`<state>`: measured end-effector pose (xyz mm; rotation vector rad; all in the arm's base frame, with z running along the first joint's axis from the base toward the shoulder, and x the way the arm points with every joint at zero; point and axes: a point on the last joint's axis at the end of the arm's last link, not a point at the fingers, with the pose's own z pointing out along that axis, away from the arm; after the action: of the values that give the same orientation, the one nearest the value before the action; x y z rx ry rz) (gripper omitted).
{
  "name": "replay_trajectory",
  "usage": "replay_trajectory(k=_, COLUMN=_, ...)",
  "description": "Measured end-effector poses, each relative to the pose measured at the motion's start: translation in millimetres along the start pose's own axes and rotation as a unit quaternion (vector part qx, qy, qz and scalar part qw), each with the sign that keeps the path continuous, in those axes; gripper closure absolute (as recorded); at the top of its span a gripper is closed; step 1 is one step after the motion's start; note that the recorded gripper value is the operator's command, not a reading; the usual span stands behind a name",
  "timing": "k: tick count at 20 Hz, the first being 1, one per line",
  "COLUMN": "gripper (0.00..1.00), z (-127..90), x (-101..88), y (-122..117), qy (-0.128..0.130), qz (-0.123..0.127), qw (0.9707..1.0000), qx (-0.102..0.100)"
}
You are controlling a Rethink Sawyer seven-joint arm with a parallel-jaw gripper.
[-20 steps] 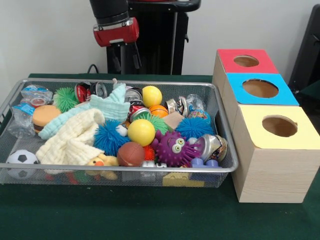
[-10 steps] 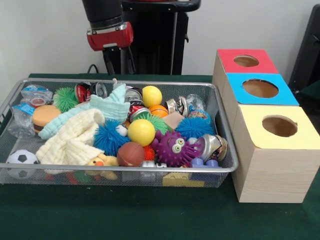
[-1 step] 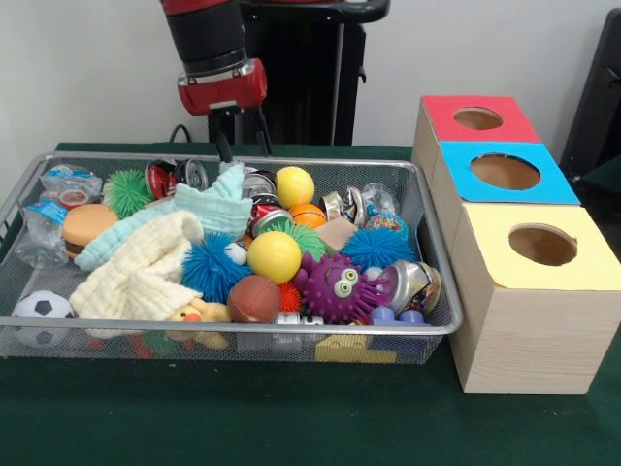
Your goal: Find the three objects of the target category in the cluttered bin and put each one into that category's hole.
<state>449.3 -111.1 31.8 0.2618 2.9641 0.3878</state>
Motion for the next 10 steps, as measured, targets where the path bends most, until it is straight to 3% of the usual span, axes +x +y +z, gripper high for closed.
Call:
replay_trajectory(k=6, gripper=0.00, z=13, x=3.3, y=5, qy=0.009, qz=0.003, qw=0.9999, qx=-0.012)
replay_trajectory(k=10, gripper=0.00, z=17, x=-0.5, y=-6, qy=0.005, qz=0.015, qw=0.9998, qx=-0.013)
